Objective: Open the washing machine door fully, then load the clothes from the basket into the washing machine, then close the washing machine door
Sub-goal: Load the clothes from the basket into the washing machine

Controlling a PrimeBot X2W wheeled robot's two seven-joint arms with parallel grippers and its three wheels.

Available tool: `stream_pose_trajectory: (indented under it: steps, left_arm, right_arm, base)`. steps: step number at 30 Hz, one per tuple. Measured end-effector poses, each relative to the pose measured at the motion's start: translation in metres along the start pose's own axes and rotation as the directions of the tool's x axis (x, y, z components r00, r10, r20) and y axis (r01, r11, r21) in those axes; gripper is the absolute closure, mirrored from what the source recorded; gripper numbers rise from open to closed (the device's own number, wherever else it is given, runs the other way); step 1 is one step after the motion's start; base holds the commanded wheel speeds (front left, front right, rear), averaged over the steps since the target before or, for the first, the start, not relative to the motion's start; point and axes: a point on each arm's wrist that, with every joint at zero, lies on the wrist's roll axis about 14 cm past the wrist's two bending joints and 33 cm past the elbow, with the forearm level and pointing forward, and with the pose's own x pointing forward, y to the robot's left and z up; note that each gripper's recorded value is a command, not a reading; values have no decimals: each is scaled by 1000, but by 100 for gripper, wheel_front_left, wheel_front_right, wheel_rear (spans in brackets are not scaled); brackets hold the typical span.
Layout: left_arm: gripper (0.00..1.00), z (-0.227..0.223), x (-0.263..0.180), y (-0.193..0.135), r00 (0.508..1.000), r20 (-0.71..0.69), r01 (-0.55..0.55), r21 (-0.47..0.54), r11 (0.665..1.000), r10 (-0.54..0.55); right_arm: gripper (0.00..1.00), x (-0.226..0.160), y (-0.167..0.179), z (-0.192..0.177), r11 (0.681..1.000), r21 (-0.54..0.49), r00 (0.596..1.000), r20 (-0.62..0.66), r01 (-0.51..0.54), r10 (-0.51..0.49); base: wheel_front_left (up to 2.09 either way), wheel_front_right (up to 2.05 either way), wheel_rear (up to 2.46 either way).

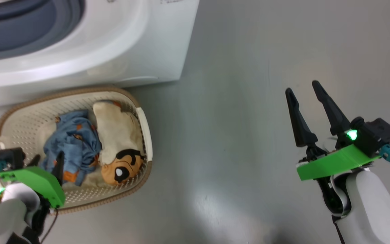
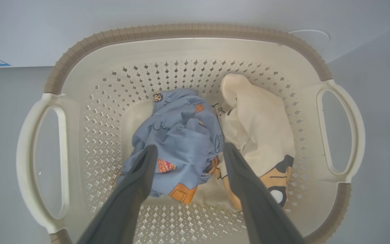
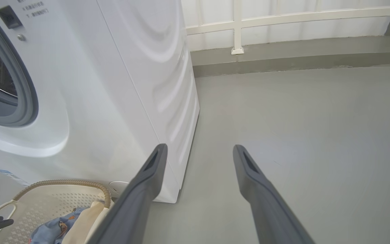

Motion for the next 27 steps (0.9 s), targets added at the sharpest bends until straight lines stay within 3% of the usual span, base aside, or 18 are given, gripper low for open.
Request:
stream_pose_trajectory:
  steps: [27]
  left_arm:
    - [0, -54, 80, 7, 968, -247, 70, 90, 994, -45]
  right_arm:
    - [0, 35, -8, -58, 1000, 8, 997, -78, 9, -8]
  base:
    - [0, 0, 0]
